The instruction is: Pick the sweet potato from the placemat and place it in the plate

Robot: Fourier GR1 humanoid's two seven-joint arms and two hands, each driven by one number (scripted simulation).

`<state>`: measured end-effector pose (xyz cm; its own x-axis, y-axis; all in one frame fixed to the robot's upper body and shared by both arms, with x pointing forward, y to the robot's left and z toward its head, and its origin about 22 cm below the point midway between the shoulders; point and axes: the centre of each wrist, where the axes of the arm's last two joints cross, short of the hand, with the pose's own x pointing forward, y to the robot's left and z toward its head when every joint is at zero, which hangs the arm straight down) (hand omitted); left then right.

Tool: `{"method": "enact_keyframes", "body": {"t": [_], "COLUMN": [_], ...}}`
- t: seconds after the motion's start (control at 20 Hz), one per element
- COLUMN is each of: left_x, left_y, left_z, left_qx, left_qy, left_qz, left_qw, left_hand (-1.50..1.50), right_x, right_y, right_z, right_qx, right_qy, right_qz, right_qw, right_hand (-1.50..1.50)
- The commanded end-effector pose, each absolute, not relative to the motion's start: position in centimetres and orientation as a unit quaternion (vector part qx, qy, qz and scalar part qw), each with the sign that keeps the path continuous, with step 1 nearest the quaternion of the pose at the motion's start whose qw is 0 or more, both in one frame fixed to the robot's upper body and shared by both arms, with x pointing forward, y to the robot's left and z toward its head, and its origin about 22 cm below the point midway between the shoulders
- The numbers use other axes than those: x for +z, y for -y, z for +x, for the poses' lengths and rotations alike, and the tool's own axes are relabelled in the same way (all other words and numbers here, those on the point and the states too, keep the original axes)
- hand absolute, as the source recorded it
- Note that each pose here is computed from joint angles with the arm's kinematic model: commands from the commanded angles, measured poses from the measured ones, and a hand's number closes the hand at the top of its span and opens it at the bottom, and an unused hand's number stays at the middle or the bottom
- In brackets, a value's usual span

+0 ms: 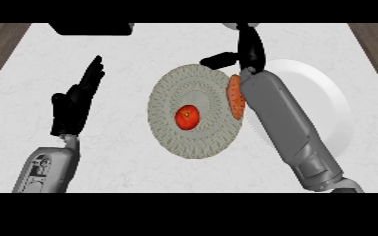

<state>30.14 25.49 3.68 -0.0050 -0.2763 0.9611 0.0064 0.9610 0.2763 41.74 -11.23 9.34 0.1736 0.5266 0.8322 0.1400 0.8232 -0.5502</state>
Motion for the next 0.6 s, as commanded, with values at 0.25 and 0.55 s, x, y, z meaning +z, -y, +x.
{"method": "enact_keyframes", "body": {"t": [0.25, 0.55], "left_x": [2.7, 4.3], "left_y": [-26.8, -28.0], "left_z": [29.1, 29.0], "left_qx": [-0.084, -0.092], "left_qy": [0.696, 0.698], "left_qz": [0.111, 0.101], "left_qw": [0.704, 0.703], "left_hand": [0.00, 0.00], "right_x": [10.9, 11.1], "right_y": [20.7, 28.2], "right_z": [39.5, 33.3], "right_qx": [-0.039, -0.043], "right_qy": [0.639, 0.643], "right_qz": [-0.295, -0.299], "right_qw": [0.709, 0.703], "right_hand": [-1.50, -1.50]}}
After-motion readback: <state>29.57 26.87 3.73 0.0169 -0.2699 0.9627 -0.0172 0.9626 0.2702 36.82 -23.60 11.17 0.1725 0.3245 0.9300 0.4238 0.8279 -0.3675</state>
